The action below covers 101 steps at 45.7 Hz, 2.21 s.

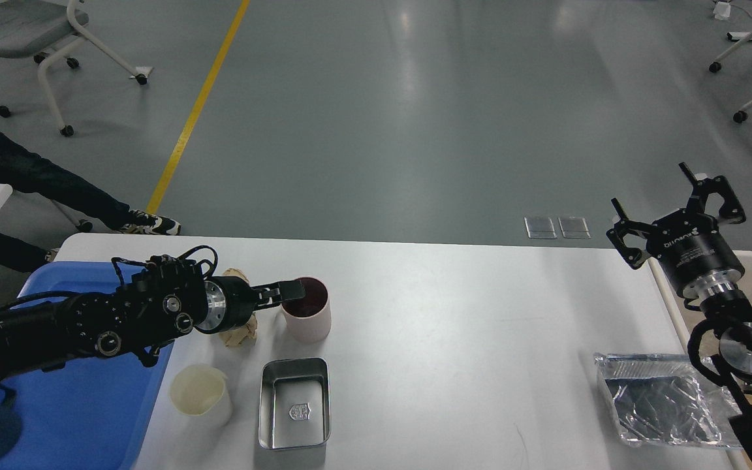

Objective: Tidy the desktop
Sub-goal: 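Reach the left gripper to the pink mug and grasp it, then lift the mug with the left gripper and lower it into the blue tray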

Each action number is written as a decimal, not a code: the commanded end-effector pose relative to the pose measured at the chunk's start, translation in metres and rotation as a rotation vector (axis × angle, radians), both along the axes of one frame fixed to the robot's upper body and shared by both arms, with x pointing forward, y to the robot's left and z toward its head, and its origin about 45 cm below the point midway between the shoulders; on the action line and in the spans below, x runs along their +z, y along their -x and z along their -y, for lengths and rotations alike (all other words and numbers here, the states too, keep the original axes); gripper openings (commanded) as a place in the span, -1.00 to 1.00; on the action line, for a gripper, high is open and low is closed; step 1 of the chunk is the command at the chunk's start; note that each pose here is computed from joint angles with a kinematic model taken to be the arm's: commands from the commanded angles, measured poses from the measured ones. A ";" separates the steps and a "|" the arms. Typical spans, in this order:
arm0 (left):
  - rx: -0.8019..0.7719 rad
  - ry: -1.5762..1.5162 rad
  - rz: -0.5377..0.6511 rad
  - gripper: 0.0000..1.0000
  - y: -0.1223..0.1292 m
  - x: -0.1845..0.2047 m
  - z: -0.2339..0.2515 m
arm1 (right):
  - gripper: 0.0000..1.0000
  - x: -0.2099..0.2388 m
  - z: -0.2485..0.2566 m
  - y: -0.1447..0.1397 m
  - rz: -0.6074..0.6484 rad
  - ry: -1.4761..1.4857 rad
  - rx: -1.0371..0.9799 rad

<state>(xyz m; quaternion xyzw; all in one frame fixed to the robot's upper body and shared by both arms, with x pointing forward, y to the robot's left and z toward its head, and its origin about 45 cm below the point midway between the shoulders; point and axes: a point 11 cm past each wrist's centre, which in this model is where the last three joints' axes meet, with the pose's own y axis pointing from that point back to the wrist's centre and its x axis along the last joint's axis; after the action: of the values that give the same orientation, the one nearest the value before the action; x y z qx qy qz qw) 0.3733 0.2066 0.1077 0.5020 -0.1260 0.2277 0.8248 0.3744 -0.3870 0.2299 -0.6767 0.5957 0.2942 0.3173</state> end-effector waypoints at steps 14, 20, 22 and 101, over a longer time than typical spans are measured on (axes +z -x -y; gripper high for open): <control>0.009 -0.036 -0.043 -0.25 0.005 -0.015 -0.003 | 1.00 -0.001 0.001 0.000 -0.001 0.001 -0.002; 0.009 -0.037 -0.044 -0.55 0.005 -0.015 -0.003 | 1.00 -0.001 0.001 0.000 -0.001 0.000 -0.002; 0.007 -0.034 -0.043 -0.67 0.005 -0.014 -0.003 | 1.00 -0.001 0.001 0.000 -0.001 0.000 -0.002; 0.315 -0.250 0.095 -1.00 0.105 0.164 -0.285 | 1.00 -0.003 -0.004 0.000 -0.003 -0.007 0.004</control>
<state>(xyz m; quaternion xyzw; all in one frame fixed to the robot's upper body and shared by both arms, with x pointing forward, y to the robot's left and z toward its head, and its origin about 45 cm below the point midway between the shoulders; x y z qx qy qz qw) 0.2874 0.4755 0.2797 0.5888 -0.1191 0.3662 0.7107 0.3748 -0.3839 0.2276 -0.6763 0.5944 0.2976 0.3172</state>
